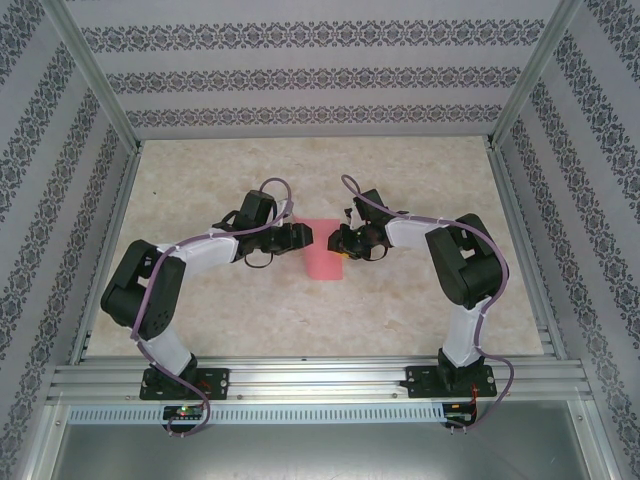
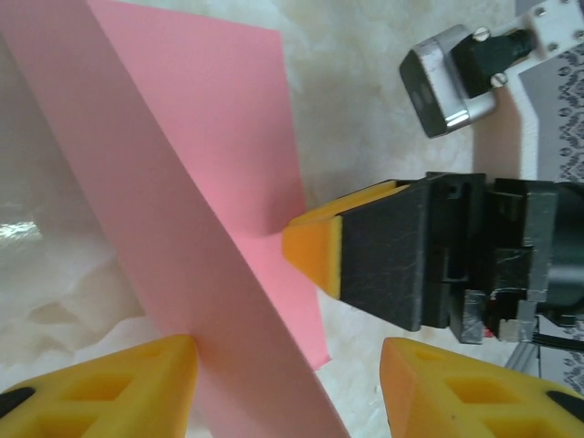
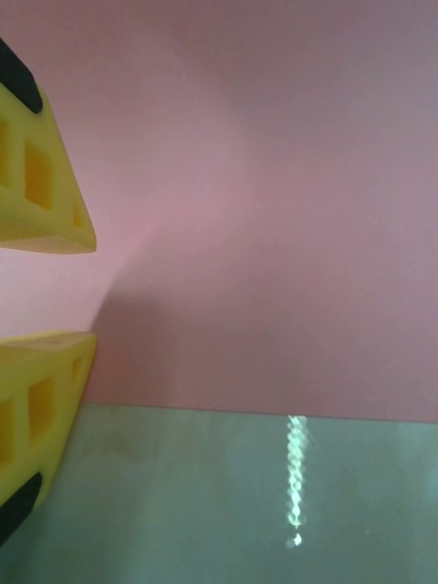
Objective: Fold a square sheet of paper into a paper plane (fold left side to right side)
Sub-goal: First fold in half a square sheet of paper at the center of the table.
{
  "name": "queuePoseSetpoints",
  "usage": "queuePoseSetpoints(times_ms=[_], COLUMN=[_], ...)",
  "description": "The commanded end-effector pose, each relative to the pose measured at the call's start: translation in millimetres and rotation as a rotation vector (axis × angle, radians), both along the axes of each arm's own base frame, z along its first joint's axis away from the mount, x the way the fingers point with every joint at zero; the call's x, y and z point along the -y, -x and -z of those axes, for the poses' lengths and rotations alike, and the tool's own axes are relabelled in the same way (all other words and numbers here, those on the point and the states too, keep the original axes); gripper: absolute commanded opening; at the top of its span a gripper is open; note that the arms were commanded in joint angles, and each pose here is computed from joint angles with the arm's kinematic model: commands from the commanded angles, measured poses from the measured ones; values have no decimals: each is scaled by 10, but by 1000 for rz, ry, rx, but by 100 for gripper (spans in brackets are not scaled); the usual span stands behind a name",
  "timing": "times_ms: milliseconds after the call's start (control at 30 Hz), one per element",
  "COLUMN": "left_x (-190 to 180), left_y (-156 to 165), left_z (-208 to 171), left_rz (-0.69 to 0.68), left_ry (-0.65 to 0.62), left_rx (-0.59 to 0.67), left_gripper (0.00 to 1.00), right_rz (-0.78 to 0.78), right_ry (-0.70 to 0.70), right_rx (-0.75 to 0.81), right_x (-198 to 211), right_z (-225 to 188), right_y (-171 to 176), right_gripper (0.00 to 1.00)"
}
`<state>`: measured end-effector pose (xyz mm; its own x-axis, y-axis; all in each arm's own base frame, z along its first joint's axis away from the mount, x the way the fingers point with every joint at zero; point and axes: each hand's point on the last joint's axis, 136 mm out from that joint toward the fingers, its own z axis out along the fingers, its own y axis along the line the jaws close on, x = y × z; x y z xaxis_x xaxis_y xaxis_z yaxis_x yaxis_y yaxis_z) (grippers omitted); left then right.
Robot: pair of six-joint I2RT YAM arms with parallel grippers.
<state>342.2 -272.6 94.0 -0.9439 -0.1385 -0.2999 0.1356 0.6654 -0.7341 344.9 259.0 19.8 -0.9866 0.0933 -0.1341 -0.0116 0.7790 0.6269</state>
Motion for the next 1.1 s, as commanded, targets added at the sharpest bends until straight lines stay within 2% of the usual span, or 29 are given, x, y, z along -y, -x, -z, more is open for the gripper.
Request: queuePoseSetpoints(times_ms=[0, 267, 500, 733, 967, 1067], left_x=[139, 294, 352, 365, 369, 370], left_y=[13, 63, 73, 77, 80, 77], left_z=[-5, 76, 106, 108, 108, 106], left_rz=[32, 63, 74, 73, 73, 73], left_ry=[54, 71, 71, 70, 66, 67], left_rx=[5, -14, -17, -21, -21, -20], left_gripper=[56, 56, 57, 57, 57, 57], right_rz=[7, 65, 52, 12, -2, -6], right_ry=[7, -106, -282, -356, -389, -390], right_rx=[-11, 69, 115, 115, 101, 91], right_x=[82, 218, 159, -78, -232, -270], right_z=[64, -308, -656, -709, -658, -621], right_y=[40, -121, -237, -335, -393, -395], right_gripper=[30, 33, 50, 59, 60, 55])
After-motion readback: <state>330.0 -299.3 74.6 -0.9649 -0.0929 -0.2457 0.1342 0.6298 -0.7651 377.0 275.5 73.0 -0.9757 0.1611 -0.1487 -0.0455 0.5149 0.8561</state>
